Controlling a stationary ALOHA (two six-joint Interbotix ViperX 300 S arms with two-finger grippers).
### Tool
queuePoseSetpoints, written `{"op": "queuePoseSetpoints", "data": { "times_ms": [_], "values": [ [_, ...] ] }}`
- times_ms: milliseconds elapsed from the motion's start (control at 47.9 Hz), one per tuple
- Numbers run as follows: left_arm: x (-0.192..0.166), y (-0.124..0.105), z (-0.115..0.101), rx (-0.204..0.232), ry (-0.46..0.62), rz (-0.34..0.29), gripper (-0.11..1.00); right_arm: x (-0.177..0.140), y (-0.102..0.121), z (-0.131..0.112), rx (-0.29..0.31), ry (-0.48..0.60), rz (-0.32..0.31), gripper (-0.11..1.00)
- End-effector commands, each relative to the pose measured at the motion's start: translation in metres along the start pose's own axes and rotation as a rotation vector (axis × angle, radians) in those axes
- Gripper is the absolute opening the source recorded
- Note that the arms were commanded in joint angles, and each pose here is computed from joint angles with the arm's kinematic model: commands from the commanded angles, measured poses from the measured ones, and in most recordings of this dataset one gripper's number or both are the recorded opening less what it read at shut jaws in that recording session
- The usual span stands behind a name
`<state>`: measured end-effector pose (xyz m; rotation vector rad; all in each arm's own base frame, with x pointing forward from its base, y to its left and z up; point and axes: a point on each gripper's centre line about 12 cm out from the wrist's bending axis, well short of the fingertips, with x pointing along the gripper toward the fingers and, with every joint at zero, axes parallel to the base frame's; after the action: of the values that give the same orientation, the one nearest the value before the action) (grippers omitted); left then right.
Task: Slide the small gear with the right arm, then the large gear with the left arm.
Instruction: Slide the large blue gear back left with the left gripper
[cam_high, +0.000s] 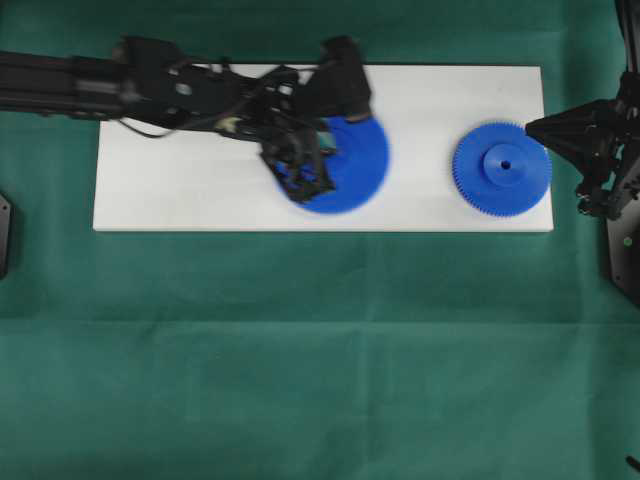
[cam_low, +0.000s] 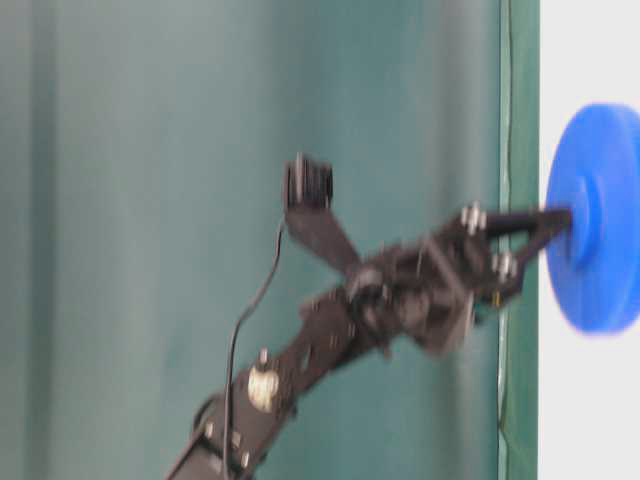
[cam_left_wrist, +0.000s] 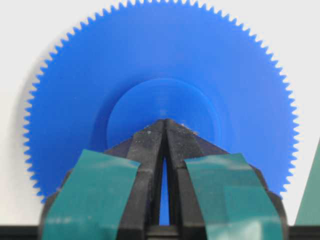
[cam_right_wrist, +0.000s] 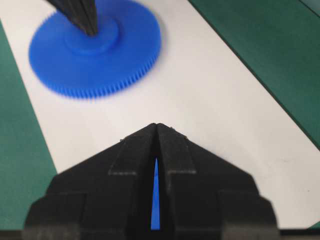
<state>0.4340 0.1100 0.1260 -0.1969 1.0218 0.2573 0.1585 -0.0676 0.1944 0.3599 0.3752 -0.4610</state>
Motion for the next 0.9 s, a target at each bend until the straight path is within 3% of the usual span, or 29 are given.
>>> {"op": "queuePoseSetpoints", "data": {
  "times_ms": [0, 271, 480, 668, 876],
  "values": [
    [-0.016, 0.008, -0.015, -0.015, 0.005, 0.010, 0.00, -0.001, 0.005, 0.009, -0.001, -0.022, 0.017, 0.51],
    [-0.045, 0.026, -0.083, -0.059, 0.040, 0.033, 0.00, 0.000, 0.011, 0.018, -0.005, -0.032, 0.037, 0.51],
    [-0.069, 0.040, -0.120, -0.118, 0.033, 0.055, 0.00, 0.004, 0.013, 0.019, -0.010, -0.024, 0.044, 0.51],
    [-0.086, 0.047, -0.142, -0.148, 0.027, 0.070, 0.00, 0.005, 0.014, 0.019, -0.012, -0.021, 0.049, 0.51],
    [-0.094, 0.051, -0.152, -0.163, 0.012, 0.079, 0.00, 0.005, 0.014, 0.019, -0.012, -0.022, 0.049, 0.51]
  ]
}}
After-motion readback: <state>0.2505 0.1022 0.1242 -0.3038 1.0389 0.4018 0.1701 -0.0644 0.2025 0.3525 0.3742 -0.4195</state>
